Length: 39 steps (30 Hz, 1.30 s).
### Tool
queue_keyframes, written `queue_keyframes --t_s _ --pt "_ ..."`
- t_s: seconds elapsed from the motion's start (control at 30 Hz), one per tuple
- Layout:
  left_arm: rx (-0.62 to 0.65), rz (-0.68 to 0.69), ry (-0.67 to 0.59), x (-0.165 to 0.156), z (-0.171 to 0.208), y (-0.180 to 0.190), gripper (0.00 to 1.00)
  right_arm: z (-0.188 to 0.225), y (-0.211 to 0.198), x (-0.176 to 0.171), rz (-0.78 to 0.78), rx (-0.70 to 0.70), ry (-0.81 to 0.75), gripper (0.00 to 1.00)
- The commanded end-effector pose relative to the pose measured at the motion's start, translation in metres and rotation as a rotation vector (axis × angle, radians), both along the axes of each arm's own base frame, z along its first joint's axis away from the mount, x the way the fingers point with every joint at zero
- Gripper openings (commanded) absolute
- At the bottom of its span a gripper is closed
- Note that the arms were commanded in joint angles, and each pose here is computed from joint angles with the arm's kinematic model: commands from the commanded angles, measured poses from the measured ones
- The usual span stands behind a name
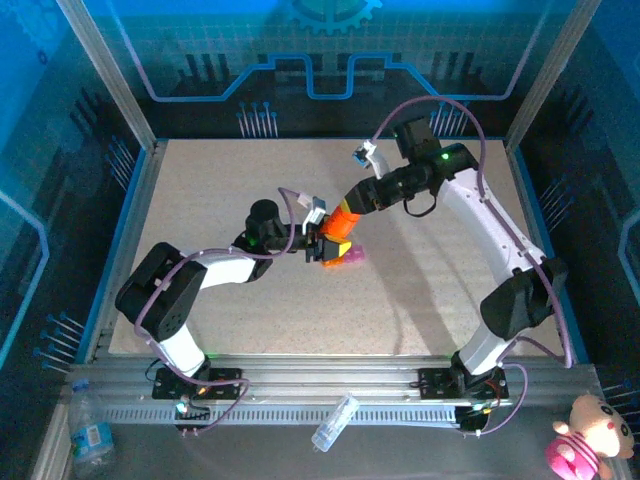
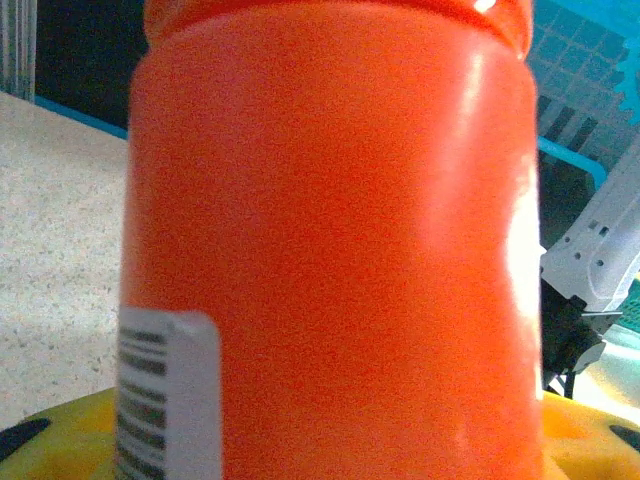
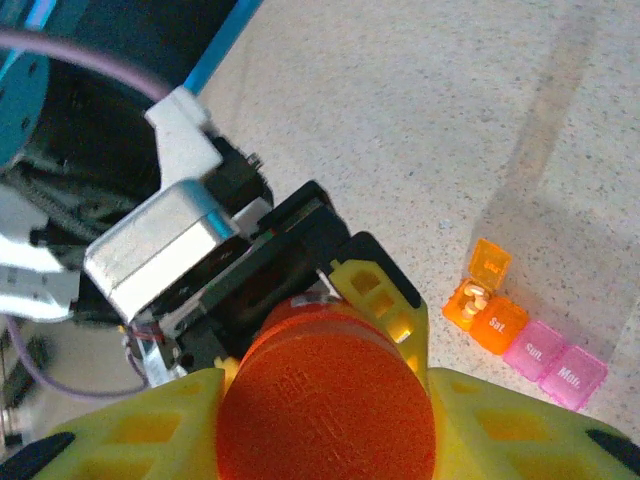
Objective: Sort the pills into containers
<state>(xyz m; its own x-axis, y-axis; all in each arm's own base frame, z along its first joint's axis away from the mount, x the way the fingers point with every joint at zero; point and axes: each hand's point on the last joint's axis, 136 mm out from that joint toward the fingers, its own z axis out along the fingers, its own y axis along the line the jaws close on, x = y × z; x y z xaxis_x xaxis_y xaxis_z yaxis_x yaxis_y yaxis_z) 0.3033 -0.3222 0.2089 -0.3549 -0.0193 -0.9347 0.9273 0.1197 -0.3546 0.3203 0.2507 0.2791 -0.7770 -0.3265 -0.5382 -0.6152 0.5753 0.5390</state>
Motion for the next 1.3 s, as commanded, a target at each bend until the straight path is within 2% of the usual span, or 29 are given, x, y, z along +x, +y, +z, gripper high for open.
queue_keyframes --t_s 0.0,0.1,0.2,0.37,0.57,0.87,1.27 --pt "-0.09 0.007 -0.183 0.007 0.051 -0.004 0.0 -0.025 0.005 0.001 -0.134 -0.029 0.1 0.38" --pt "-0.088 0.006 -0.18 0.008 0.05 -0.005 0.0 -0.023 0.012 -0.001 -0.16 0.003 0.101 0.39" --pt "-0.088 0.005 -0.18 0.009 0.049 -0.005 0.0 -0.016 0.015 0.0 -0.171 0.013 0.087 0.44" --pt "-0.084 0.004 -0.173 0.008 0.046 -0.005 0.0 0.014 0.002 0.01 -0.193 0.049 0.008 0.7" --pt "-0.086 0.002 -0.17 0.007 0.046 -0.004 0.0 0.055 -0.016 0.006 -0.101 0.13 -0.128 0.82" --pt "-0.088 -0.018 -0.159 0.003 0.048 -0.005 0.0 0.056 -0.021 -0.012 0.15 0.077 -0.211 0.85" --pt "-0.084 -0.029 -0.15 0.0 0.049 -0.004 0.0 0.029 -0.007 -0.001 0.227 -0.014 -0.149 0.86"
